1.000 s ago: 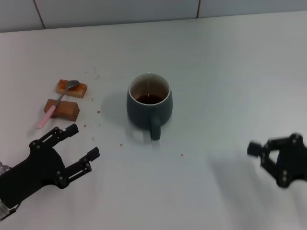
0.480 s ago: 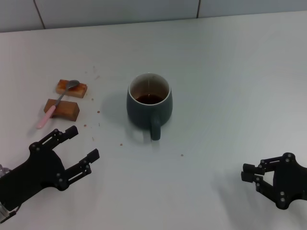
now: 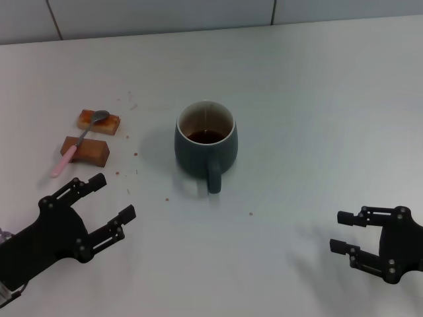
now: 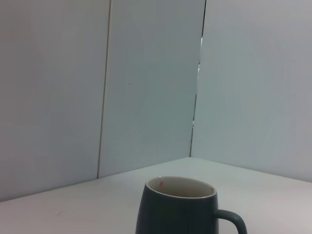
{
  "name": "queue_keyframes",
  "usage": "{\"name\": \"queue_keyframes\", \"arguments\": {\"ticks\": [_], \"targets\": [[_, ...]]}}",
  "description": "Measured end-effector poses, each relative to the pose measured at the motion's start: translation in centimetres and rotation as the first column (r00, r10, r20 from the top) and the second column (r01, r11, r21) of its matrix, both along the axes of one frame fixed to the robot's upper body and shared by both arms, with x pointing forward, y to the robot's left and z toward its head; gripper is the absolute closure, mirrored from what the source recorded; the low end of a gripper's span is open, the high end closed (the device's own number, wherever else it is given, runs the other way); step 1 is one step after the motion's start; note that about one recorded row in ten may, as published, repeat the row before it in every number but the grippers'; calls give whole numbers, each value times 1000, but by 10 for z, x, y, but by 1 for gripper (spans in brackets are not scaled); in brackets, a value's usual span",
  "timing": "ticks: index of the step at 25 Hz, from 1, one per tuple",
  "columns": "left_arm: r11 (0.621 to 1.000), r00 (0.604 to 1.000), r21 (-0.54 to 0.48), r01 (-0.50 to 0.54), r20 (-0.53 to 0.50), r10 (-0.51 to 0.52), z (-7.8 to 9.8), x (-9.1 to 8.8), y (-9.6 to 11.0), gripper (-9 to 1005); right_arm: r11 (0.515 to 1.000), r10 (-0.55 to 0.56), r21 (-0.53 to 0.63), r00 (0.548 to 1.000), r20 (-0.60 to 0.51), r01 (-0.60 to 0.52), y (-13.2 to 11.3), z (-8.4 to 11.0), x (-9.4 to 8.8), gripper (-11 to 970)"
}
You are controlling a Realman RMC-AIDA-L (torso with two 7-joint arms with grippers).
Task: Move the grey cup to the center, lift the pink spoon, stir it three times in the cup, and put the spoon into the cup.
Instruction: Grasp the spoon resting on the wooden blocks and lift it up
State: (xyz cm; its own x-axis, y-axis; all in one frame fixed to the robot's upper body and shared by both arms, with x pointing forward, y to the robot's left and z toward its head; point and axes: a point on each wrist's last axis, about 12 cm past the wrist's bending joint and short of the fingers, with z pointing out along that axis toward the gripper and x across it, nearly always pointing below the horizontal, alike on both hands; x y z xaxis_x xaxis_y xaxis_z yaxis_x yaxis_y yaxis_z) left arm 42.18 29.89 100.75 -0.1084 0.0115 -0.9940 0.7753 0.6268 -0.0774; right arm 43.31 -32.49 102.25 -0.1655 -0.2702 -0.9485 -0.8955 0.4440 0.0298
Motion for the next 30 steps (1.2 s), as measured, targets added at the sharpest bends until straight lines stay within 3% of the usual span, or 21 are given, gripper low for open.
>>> {"name": "queue_keyframes", "arguments": {"ticks": [1, 3, 8, 30], "targets": [[1000, 1000, -1, -2, 1, 2, 0, 0, 0, 215, 1000, -1, -1, 1000, 0, 1, 0, 0, 0, 690], [1000, 1000, -1, -4, 0, 4, 0, 0, 1, 215, 1000, -2, -2, 1000, 0, 2, 0, 0, 0, 457], [1000, 1000, -2, -4, 1, 4, 0, 0, 1, 216, 1000, 5, -9, 1000, -5, -5, 0, -1, -1, 332], [1000, 1000, -7, -19, 7, 19, 0, 0, 1, 216, 1000, 12, -27, 1000, -16, -12, 0, -3, -1, 332]]}}
